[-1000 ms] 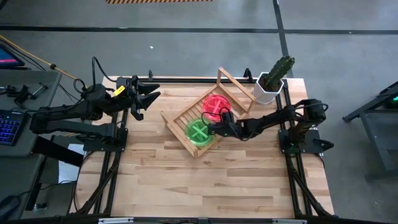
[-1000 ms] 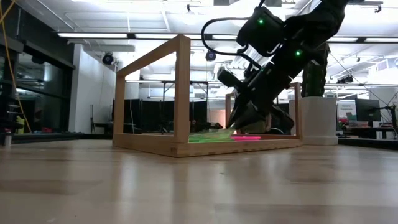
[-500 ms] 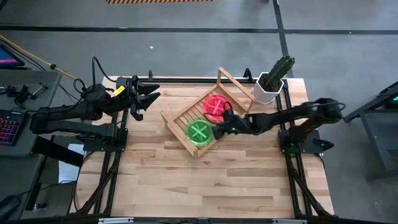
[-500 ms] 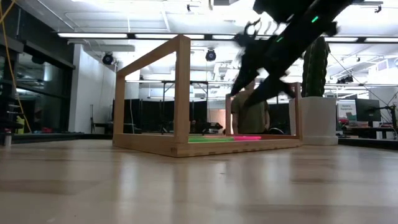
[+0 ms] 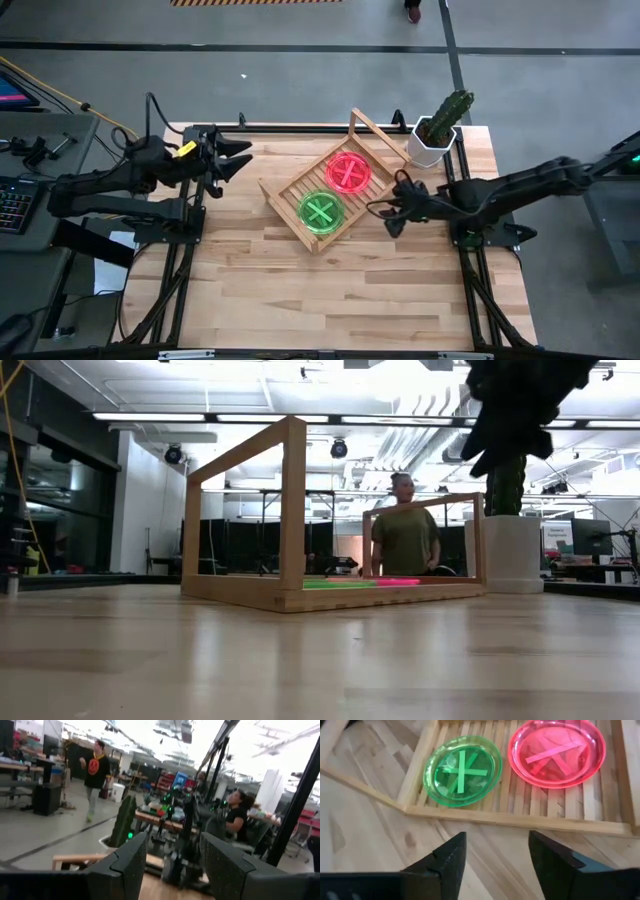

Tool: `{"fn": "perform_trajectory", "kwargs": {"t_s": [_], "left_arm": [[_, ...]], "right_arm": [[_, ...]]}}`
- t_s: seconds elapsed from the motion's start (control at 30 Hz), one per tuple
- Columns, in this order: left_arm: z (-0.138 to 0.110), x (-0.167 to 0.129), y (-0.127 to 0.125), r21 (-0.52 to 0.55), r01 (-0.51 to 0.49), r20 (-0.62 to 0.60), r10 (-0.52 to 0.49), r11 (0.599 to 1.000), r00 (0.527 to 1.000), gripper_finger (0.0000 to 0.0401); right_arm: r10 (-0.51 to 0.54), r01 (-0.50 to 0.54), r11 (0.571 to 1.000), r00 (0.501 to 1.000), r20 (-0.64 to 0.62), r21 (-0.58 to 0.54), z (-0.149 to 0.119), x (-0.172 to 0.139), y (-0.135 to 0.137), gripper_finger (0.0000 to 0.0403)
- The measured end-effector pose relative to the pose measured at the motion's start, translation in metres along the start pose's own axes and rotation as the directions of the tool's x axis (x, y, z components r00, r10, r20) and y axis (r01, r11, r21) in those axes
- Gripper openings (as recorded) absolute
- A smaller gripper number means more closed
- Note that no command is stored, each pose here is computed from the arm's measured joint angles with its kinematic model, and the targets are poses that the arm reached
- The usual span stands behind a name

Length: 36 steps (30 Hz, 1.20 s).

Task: Place and stack plates onto a shelf
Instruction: Return to Home Position

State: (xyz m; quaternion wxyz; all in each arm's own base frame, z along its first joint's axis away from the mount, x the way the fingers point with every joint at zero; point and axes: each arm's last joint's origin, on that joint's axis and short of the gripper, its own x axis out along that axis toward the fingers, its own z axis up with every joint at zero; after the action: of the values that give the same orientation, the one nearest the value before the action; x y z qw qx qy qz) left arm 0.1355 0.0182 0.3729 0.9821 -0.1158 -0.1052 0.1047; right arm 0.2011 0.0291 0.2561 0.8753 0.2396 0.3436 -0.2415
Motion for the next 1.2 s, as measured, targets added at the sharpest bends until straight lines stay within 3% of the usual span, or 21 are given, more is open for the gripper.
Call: {"fn": "perform_trajectory", "kwargs": {"t_s": [0.17, 0.3, 0.37, 0.43, 0.73, 0.87, 1.2], "left_arm": [[-0.015, -0.004, 0.003, 0.005, 0.007, -0.045, -0.007, 1.000, 0.999, 0.0142], [-0.038, -0.012, 0.006, -0.023, 0.046, -0.015, -0.046, 0.999, 0.999, 0.0071], [-0.050, -0.018, 0.006, -0.044, 0.075, 0.007, -0.074, 0.996, 0.997, 0.0025], [-0.063, -0.024, 0.008, -0.076, 0.094, 0.016, -0.093, 0.993, 0.996, 0.0009], [-0.109, -0.046, 0.012, -0.124, 0.153, 0.040, -0.149, 0.980, 0.988, 0.0001], [-0.127, -0.055, 0.017, -0.141, 0.178, 0.065, -0.170, 0.974, 0.983, 0.0000], [-0.161, -0.071, 0.029, -0.213, 0.200, 0.105, -0.182, 0.956, 0.978, 0.0000]], "right_arm": [[0.043, -0.043, 0.999, 0.999, 0.024, 0.014, 0.001, -0.021, -0.009, 0.0109], [0.108, -0.111, 0.993, 0.992, 0.070, 0.043, 0.004, -0.038, -0.016, 0.0015], [0.133, -0.140, 0.988, 0.986, 0.096, 0.071, 0.006, -0.047, -0.019, 0.0015], [0.157, -0.168, 0.982, 0.980, 0.124, 0.084, 0.007, -0.054, -0.023, 0.0013], [0.314, -0.323, 0.946, 0.934, 0.169, 0.024, 0.013, -0.068, -0.020, 0.0001], [0.321, -0.339, 0.937, 0.930, 0.180, 0.080, 0.014, -0.068, -0.019, 0.0001], [0.367, -0.394, 0.914, 0.905, 0.217, 0.095, 0.017, -0.075, -0.020, 0.0000]]}}
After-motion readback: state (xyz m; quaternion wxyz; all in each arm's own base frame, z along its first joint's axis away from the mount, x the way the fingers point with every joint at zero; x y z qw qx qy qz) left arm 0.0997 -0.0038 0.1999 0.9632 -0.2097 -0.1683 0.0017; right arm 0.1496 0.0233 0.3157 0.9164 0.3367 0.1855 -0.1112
